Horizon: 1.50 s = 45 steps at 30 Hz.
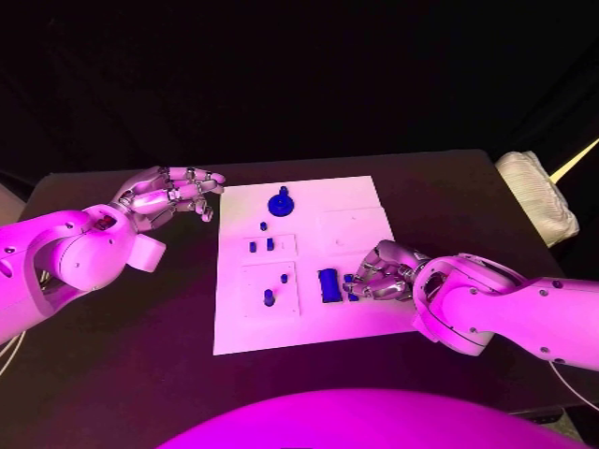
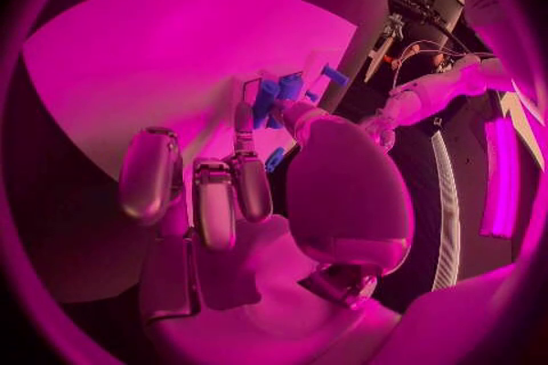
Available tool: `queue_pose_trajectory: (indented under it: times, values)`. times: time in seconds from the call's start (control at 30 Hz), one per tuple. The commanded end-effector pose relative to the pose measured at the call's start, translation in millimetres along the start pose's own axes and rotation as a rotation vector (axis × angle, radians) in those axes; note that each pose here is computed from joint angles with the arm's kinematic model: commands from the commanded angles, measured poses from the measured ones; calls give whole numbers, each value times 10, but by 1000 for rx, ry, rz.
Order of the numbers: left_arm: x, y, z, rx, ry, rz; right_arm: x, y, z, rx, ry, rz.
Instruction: Assemble the parts on the task board
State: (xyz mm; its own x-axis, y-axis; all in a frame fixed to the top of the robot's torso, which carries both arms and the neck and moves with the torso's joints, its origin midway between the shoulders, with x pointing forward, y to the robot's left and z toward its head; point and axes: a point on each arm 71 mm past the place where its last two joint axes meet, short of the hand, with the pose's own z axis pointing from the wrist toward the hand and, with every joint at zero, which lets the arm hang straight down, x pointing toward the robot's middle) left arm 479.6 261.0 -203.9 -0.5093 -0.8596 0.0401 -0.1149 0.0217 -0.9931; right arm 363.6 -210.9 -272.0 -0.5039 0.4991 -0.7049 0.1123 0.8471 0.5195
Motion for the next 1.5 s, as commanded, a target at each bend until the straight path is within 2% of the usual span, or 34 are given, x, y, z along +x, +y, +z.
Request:
queue_pose_trajectory:
  times: [0.03, 0.83, 1.5]
  values:
    - [32, -6, 9, 5, 20, -7, 18, -14, 5, 4, -9, -7]
    - [20, -2, 3, 1, 18, -6, -14, -24, -21, -20, -34, -77]
    - [21, 0, 2, -2, 20, -7, 2, -53, 22, -6, 4, -115]
